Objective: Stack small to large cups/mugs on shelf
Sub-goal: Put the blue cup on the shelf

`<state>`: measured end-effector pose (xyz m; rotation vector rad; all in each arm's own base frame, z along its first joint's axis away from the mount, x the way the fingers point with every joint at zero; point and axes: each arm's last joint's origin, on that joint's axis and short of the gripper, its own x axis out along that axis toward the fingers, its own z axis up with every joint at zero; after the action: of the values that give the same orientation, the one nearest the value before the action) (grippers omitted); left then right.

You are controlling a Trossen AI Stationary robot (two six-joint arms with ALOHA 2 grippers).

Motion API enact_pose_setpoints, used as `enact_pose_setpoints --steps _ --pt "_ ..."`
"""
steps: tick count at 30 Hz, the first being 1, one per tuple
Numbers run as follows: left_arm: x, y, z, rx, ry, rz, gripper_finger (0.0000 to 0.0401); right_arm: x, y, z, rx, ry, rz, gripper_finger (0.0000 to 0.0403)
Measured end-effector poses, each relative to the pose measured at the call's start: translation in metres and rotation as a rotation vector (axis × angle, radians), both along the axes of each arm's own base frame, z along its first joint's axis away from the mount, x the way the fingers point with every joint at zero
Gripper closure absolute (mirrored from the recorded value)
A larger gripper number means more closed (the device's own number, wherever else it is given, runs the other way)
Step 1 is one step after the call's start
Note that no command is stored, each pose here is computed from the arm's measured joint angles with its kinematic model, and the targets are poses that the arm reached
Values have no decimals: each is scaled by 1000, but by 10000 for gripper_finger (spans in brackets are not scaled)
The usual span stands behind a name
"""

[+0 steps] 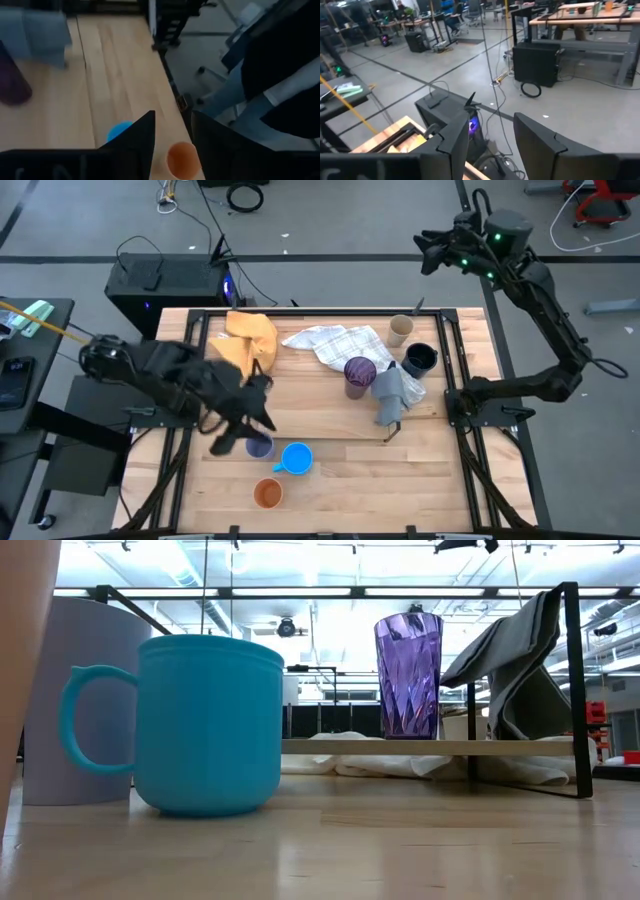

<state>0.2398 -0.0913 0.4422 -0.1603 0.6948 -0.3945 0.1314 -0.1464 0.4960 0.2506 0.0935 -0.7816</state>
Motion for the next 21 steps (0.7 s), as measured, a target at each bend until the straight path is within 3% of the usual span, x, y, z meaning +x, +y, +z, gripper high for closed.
enact_pose_setpoints --steps 6,10,21 --pt "3 -35 -18 -56 216 157 284 1 2 0 -15 9 74 242" --pt "8 -66 -37 -78 332 184 290 -4 10 4 -30 -10 91 242" --pt "21 -119 -104 41 670 318 256 -16 32 13 23 -129 138 242"
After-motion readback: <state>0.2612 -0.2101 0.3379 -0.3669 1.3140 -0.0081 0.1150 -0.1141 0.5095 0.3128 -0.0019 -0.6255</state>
